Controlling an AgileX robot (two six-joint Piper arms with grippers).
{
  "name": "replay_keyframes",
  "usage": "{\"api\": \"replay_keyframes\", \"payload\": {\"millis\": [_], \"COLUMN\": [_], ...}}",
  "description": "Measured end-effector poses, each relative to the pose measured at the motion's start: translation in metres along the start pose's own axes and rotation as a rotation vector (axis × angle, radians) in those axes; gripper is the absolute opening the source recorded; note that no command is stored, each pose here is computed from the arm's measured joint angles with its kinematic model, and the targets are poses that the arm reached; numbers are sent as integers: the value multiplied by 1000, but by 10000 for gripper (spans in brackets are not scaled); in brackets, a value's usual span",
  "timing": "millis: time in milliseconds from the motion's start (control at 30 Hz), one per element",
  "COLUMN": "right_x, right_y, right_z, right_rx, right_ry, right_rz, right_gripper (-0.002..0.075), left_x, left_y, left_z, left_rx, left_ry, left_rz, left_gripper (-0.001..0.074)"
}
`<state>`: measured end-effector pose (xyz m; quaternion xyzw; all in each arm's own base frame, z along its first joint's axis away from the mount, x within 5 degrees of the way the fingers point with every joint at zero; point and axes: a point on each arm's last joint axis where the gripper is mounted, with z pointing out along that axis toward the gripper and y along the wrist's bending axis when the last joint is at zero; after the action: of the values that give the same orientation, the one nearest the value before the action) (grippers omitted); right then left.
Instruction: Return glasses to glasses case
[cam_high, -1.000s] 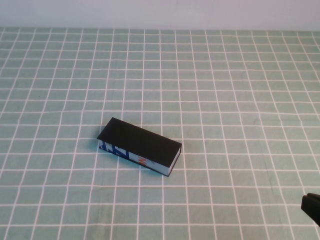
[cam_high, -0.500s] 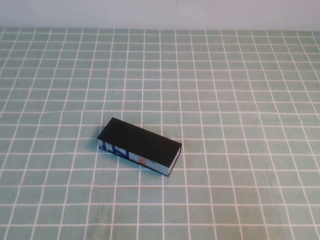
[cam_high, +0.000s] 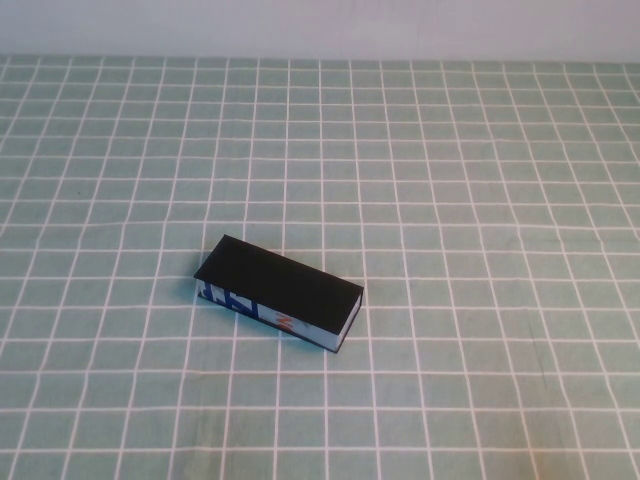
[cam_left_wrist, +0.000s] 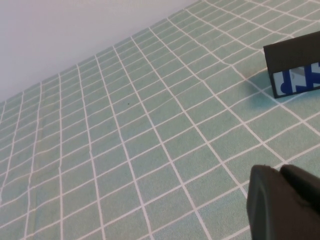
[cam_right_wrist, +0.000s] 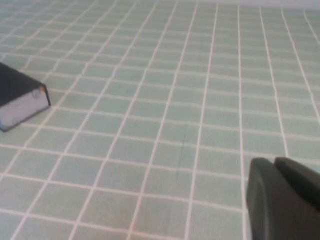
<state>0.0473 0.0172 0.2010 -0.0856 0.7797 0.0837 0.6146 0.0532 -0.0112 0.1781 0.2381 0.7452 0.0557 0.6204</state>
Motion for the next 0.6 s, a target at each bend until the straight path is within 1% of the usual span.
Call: {"api": "replay_keyframes", "payload": {"millis": [200,600], "right_x": [27,26], "right_y": [-4,-7], "right_z": [7,10], "right_rx": [42,64], "right_ry": [108,49], "right_rz": [66,64], "right_gripper": [-11,-11], "left_x": [0,0], "left_y": [0,0], "left_z": [0,0], "left_rx": [0,1], "left_ry": [0,2], "left_rz": [0,0], "left_gripper": [2,2]}}
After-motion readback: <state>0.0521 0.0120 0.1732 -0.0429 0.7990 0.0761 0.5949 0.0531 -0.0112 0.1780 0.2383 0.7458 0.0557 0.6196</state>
